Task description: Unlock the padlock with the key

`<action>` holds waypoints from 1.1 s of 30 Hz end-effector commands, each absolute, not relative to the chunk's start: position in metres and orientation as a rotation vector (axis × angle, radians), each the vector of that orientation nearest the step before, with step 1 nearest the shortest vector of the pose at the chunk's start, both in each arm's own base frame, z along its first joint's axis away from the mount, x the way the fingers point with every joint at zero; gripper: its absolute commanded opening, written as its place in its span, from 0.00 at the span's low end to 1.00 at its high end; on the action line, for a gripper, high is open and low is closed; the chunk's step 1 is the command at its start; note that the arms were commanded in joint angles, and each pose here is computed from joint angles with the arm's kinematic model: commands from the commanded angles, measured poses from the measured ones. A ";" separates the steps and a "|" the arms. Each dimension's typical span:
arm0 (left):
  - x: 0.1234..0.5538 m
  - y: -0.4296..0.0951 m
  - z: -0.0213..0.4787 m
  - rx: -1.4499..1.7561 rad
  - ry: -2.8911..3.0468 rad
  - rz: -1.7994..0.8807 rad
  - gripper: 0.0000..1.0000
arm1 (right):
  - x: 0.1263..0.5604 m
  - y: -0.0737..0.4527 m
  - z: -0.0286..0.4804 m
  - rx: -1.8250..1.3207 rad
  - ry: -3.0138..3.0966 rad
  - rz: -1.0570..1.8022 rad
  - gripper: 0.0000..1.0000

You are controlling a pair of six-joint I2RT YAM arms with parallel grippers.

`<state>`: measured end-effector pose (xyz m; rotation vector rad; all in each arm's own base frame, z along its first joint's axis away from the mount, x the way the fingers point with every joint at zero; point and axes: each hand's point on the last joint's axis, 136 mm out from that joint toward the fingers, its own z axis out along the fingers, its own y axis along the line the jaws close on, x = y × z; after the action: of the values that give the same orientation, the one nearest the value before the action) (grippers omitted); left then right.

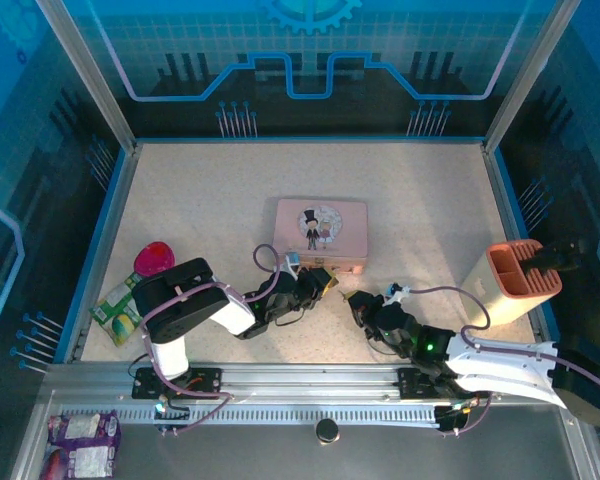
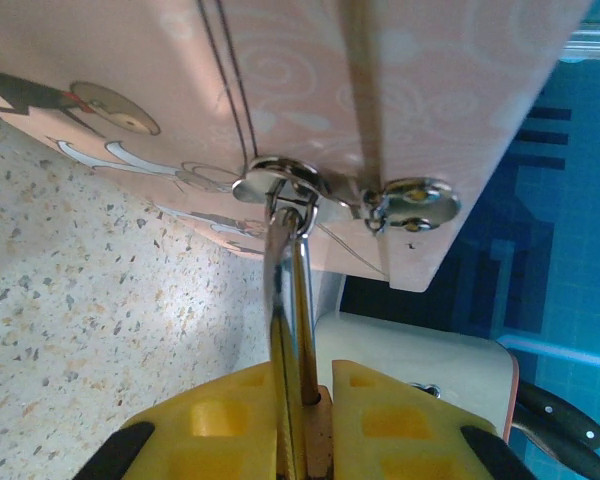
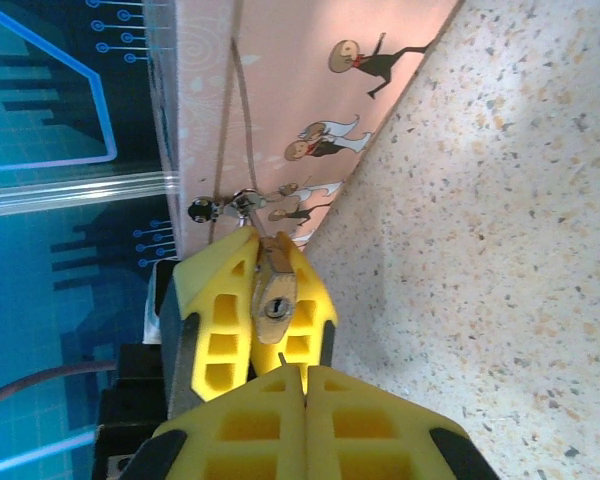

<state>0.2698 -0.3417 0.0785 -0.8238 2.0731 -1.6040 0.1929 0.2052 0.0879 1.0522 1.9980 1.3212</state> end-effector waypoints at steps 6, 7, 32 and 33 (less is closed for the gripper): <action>0.267 -0.369 0.141 -0.719 1.888 -1.847 0.00 | 0.206 0.212 0.107 1.082 1.900 1.388 0.00; 0.265 -0.372 0.143 -0.710 1.889 -1.855 0.00 | 0.206 0.214 0.108 1.078 1.900 1.391 0.00; 0.262 -0.365 0.140 -0.738 1.874 -1.838 0.00 | 0.201 0.198 0.096 1.117 1.917 1.324 0.00; 0.262 -0.364 0.140 -0.741 1.874 -1.834 0.00 | 0.201 0.198 0.095 1.119 1.914 1.322 0.00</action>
<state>0.2627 -0.3542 0.0860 -0.7969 2.0649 -1.6320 0.1958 0.2057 0.0951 1.0835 1.9579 1.3614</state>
